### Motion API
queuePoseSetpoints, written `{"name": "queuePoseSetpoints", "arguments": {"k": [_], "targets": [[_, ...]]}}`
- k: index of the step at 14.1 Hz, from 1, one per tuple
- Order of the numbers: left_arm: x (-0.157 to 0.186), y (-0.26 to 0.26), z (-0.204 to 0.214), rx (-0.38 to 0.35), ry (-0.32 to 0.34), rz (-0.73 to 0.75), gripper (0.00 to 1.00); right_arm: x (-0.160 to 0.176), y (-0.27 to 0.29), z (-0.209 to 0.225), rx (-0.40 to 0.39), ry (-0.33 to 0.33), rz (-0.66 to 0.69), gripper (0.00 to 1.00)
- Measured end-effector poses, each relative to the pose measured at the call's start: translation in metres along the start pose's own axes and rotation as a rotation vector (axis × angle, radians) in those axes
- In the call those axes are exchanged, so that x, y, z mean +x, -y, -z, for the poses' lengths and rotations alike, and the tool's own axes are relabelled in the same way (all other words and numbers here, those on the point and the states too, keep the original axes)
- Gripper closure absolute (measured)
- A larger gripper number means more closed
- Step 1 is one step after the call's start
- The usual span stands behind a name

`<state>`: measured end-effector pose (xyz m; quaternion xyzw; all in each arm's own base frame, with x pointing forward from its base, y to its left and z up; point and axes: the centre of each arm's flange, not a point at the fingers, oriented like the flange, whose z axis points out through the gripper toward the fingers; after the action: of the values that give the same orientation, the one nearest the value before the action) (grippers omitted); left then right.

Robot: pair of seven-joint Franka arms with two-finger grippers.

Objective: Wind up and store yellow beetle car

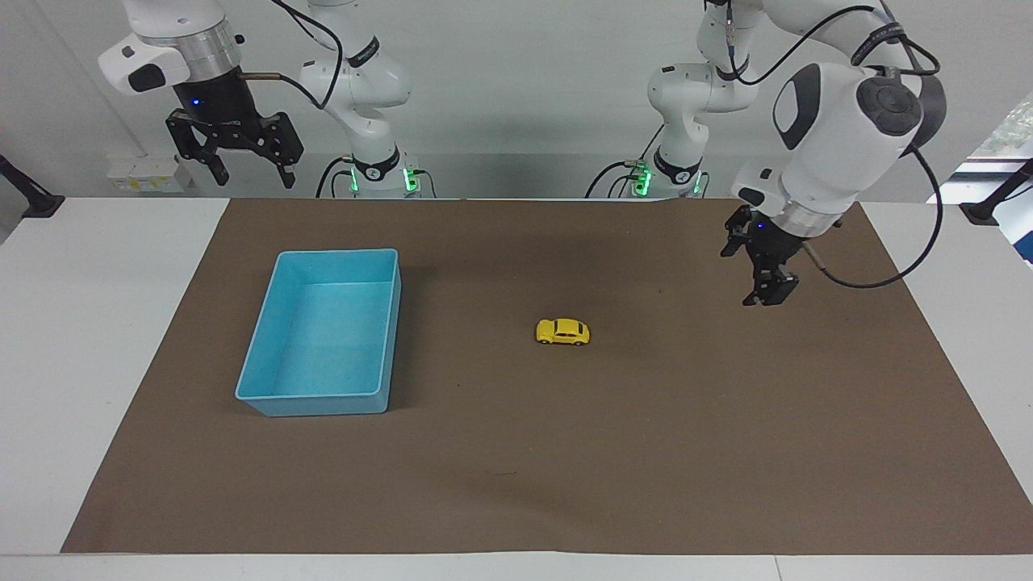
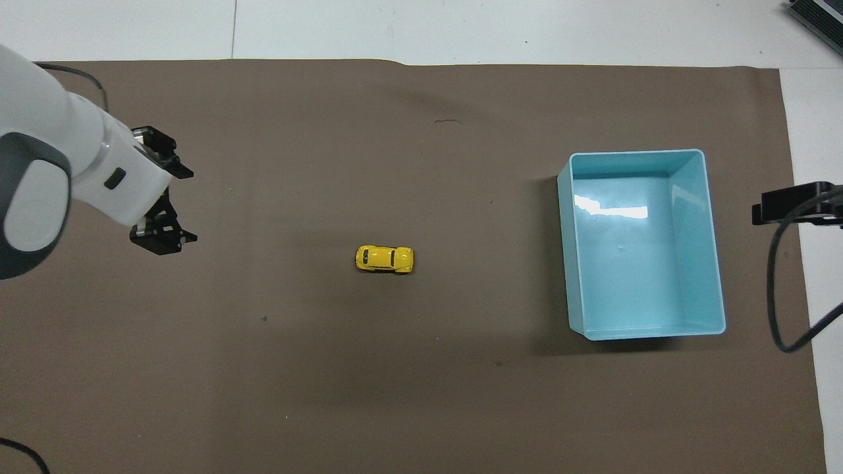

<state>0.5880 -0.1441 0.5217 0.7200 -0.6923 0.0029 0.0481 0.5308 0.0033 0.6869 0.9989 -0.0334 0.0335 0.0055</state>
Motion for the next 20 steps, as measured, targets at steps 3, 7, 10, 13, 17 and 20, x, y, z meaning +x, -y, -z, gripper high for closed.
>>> {"name": "queuePoseSetpoints", "arguments": {"k": [3, 7, 10, 13, 17, 20], "targets": [[0.032, -0.001, -0.04, 0.011, -0.003, -0.066, 0.0, 0.0, 0.0, 0.0, 0.0, 0.0, 0.0, 0.0], [0.077, 0.002, -0.098, 0.038, -0.02, -0.126, 0.0, 0.0, 0.0, 0.0, 0.0, 0.0, 0.0, 0.0], [0.107, -0.012, -0.135, 0.066, -0.031, -0.155, 0.0, 0.0, 0.0, 0.0, 0.0, 0.0, 0.0, 0.0], [0.135, -0.03, -0.153, 0.073, -0.037, -0.129, 0.0, 0.0, 0.0, 0.0, 0.0, 0.0, 0.0, 0.0], [0.17, -0.05, -0.176, 0.091, -0.054, -0.095, 0.0, 0.0, 0.0, 0.0, 0.0, 0.0, 0.0, 0.0], [0.187, -0.057, -0.197, 0.087, -0.06, -0.076, 0.0, 0.0, 0.0, 0.0, 0.0, 0.0, 0.0, 0.0]]}}
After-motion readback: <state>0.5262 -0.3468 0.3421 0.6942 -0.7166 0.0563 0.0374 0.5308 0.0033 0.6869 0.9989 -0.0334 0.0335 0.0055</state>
